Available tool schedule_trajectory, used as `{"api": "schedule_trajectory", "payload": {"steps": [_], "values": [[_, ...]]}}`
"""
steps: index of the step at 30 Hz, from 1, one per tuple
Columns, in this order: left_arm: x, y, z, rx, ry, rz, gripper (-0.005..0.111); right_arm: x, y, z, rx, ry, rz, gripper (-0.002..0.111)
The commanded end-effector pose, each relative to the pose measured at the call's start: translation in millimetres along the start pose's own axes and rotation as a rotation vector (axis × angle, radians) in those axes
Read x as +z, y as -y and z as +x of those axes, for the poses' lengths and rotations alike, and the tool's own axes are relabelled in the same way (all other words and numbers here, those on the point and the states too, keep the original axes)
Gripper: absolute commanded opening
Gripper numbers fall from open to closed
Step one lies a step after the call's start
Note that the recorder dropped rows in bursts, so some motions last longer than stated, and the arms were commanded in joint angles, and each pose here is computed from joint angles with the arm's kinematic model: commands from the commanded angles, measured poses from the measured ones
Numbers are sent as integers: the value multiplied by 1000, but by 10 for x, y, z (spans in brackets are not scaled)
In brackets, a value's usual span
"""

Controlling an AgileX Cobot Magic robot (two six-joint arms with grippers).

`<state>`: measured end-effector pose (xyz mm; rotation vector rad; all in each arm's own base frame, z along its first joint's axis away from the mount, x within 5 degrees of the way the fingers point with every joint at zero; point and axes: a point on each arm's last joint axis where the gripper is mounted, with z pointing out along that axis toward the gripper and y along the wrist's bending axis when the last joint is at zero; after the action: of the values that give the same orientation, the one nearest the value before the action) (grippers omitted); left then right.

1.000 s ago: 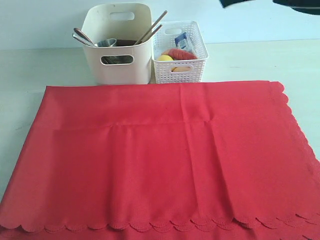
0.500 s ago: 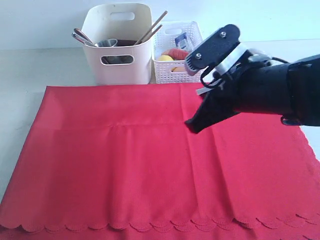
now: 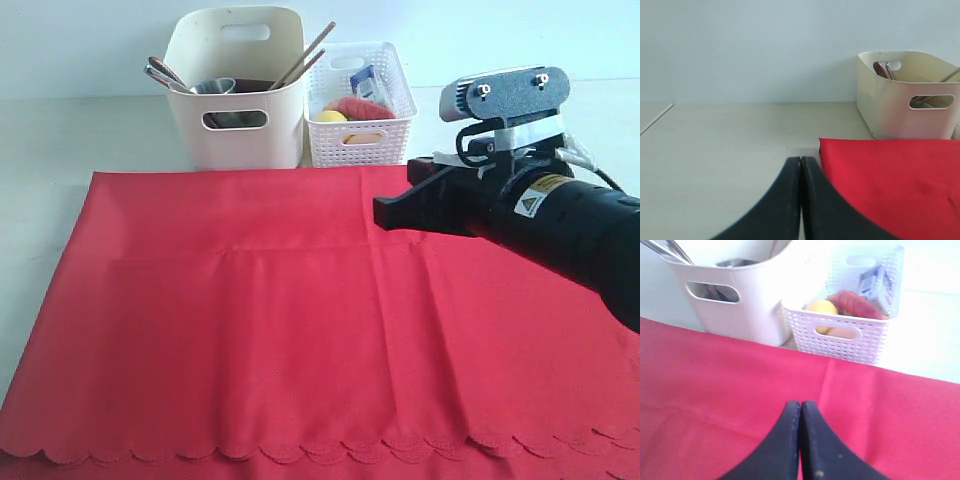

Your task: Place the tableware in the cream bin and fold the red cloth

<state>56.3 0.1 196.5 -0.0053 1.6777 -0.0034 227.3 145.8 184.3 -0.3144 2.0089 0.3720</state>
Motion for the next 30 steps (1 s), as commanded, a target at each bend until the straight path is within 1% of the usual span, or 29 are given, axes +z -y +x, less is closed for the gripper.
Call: {"api": "schedule_trajectory", "payload": {"steps": [1,4,7,8,11,12,14,16,18,20,22,23,24,27,28,30], "values": [[-2,-1,2,-7,8,-2,2,53,84,118,57,-60,-4,0],[-2,-1,2,-7,8,-2,2,50,117,183,57,-136,10,0],[-2,-1,2,-7,8,-2,2,51,125,178,-69,-131,6,0],[-2,-1,2,-7,8,-2,2,53,159,167,-78,-124,24,0],[-2,-1,2,-7,8,-2,2,86,358,95,-20,-120,129,0],[-2,-1,2,-7,8,-2,2,109,469,63,-12,-137,166,0],[-2,-1,2,-7,8,-2,2,158,628,35,40,-217,190,0],[-2,-1,2,-7,8,-2,2,243,790,-16,76,-292,206,0],[-2,-1,2,-7,8,-2,2,333,886,-18,133,-378,208,0],[-2,-1,2,-7,8,-2,2,417,912,9,144,-468,185,0],[-3,-1,-16,-4,28,-1,2,486,889,42,106,-559,136,0],[-4,2,-42,-54,56,4,2,515,873,49,96,-594,108,0],[-5,7,-69,-150,85,15,2,532,857,55,97,-613,86,0],[-14,9,-136,-557,153,55,2,544,814,54,91,-623,32,0],[-18,3,-159,-598,179,59,2,541,803,58,88,-629,17,0],[-35,-19,-233,-608,267,62,2,533,770,69,79,-646,-15,0]]}}
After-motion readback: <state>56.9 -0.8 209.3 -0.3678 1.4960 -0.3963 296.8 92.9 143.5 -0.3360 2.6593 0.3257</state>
